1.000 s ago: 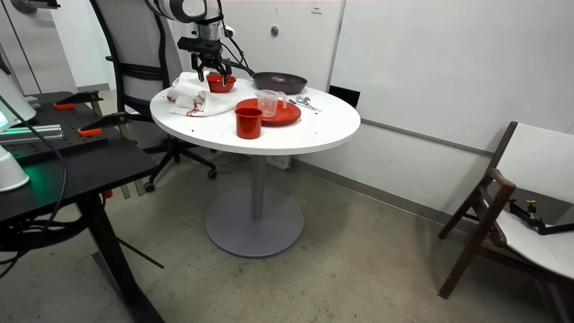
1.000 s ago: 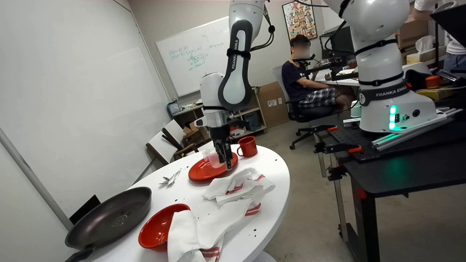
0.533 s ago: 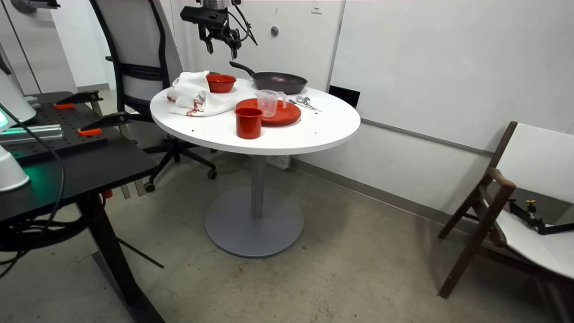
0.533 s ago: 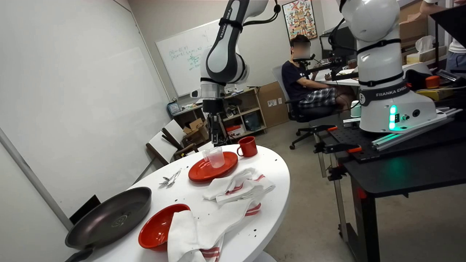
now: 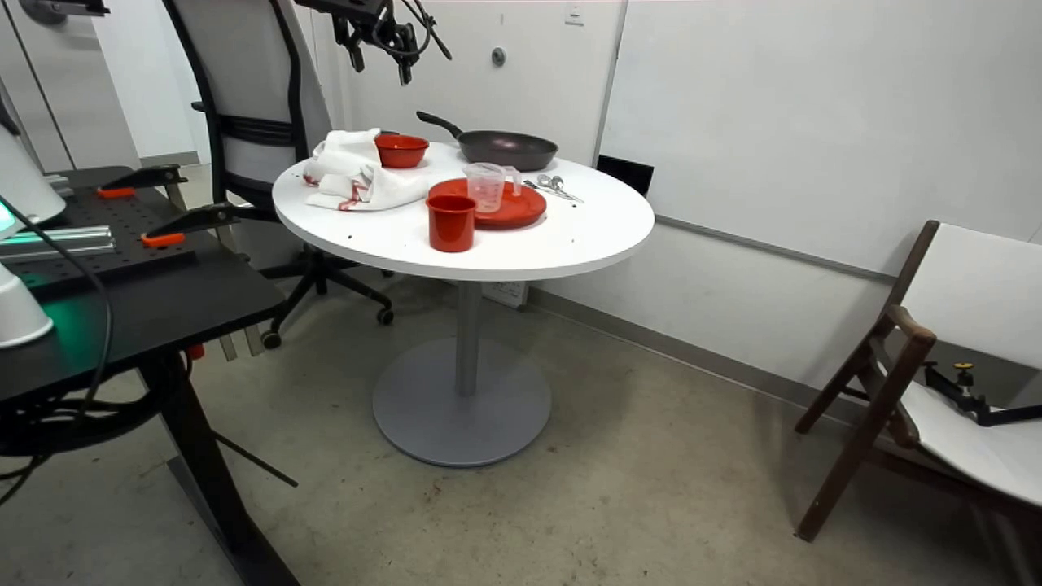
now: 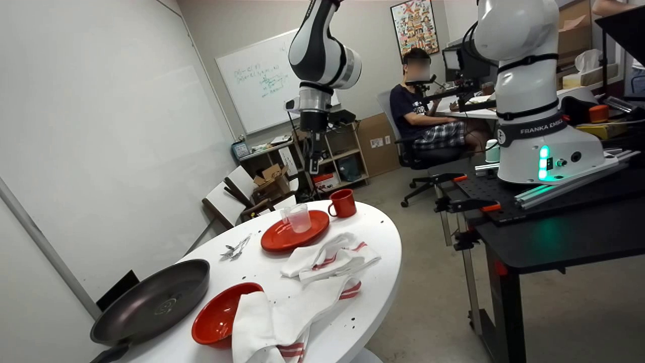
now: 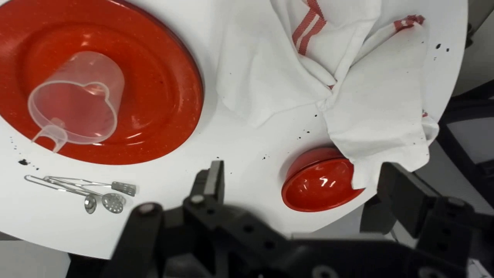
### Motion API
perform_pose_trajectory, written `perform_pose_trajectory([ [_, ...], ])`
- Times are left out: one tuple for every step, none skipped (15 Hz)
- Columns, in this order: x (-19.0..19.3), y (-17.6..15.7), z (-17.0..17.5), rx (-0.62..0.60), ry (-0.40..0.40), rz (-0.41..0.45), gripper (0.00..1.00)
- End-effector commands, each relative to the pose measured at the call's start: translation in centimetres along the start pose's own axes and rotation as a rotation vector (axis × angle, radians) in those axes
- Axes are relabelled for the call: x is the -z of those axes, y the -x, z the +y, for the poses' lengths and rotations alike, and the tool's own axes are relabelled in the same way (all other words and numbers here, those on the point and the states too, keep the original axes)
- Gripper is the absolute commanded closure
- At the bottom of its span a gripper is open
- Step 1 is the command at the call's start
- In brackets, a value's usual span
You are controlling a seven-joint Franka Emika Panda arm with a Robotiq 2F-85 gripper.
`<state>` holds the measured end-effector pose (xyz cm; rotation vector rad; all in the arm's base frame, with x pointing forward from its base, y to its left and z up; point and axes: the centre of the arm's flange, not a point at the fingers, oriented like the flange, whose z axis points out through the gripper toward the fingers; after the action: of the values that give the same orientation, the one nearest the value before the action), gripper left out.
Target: Use the towel on the right to wipe the table top
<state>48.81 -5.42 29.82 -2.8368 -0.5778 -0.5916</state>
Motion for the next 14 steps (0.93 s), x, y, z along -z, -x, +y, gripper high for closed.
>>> perform_pose_trajectory([
  [5.2,4.9,-3.2,0.054,-0.016,0.019,0.0],
  [1.4,1.4,-0.9,0.017,-0.023,0.022,0.0],
  [2.0,2.1,-1.4,0.028,-0.025,0.026,0.0],
  [2.6,2.5,-1.8,0.035,-0.019,0.026,0.0],
  [3.0,2.8,-2.0,0.037,-0.011,0.023,0.0],
  [3.2,2.9,-2.2,0.039,-0.008,0.021,0.0],
  [3.3,3.0,-2.2,0.04,-0.005,0.021,0.0],
  [3.3,3.0,-2.2,0.039,-0.005,0.02,0.0],
  [3.3,3.0,-2.2,0.039,-0.005,0.02,0.0],
  [3.3,3.0,-2.2,0.039,-0.005,0.02,0.0],
  [3.3,3.0,-2.2,0.039,-0.005,0.02,0.0],
  [3.3,3.0,-2.2,0.039,-0.005,0.02,0.0],
  [3.3,3.0,-2.2,0.039,-0.005,0.02,0.0],
  [3.3,3.0,-2.2,0.039,-0.005,0.02,0.0],
])
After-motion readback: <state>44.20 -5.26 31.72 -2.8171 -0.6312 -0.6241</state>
